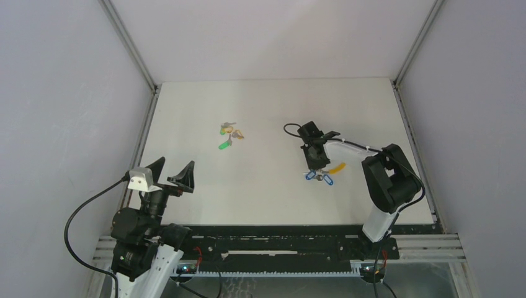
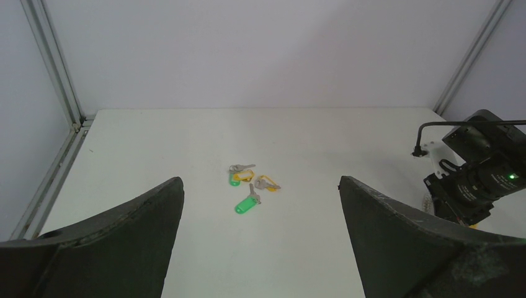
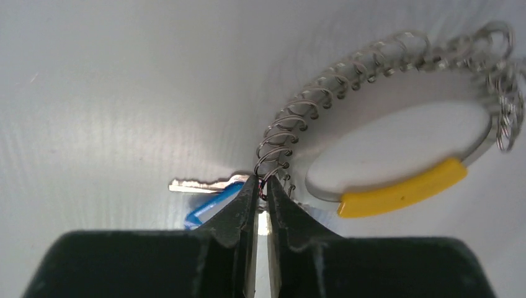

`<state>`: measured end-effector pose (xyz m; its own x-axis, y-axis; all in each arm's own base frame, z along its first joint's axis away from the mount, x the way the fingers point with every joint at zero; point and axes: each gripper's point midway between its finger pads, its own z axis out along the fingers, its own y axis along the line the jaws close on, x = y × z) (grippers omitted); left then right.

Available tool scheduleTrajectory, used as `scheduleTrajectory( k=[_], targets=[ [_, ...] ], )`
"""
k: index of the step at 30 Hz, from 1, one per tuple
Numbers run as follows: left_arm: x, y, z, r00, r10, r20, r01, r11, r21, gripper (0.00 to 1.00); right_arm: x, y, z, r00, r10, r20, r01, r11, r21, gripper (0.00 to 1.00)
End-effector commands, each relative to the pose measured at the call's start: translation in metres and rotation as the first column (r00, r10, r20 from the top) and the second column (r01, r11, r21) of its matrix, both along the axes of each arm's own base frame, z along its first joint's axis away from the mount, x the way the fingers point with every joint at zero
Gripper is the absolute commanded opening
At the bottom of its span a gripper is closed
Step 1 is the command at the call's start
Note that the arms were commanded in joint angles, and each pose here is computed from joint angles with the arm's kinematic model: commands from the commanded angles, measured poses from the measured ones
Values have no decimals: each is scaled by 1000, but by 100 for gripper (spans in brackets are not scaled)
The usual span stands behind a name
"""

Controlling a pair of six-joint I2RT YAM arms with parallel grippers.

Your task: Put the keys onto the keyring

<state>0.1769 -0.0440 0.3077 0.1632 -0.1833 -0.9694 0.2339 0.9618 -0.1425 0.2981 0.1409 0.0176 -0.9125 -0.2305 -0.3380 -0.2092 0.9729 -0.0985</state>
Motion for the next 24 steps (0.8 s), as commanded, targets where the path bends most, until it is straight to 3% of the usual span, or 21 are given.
scheduleTrajectory(
  k=[1, 10, 15, 20, 24],
  targets=[
    [-4, -3, 7, 999, -23, 29, 23, 1000, 2, 100, -3, 23, 15, 999, 34, 38, -35, 999, 16, 3],
    [0, -10, 3, 999, -50, -10, 50, 999, 4, 100, -30, 77, 30, 976, 200, 91, -210, 970, 121, 0],
    [7, -32, -7, 981, -149, -120, 147, 989, -32, 100, -47, 76, 25, 977, 193, 95, -209, 956, 207, 2],
    [21, -66, -38, 905, -288, -312, 254, 956, -146, 100, -61, 65, 17, 986, 129, 110, -157, 938, 309, 9],
    [27, -99, -52, 842, -440, -313, 351, 886, -303, 100, -69, 58, 17, 988, 90, 128, -131, 921, 366, 13]
  ],
)
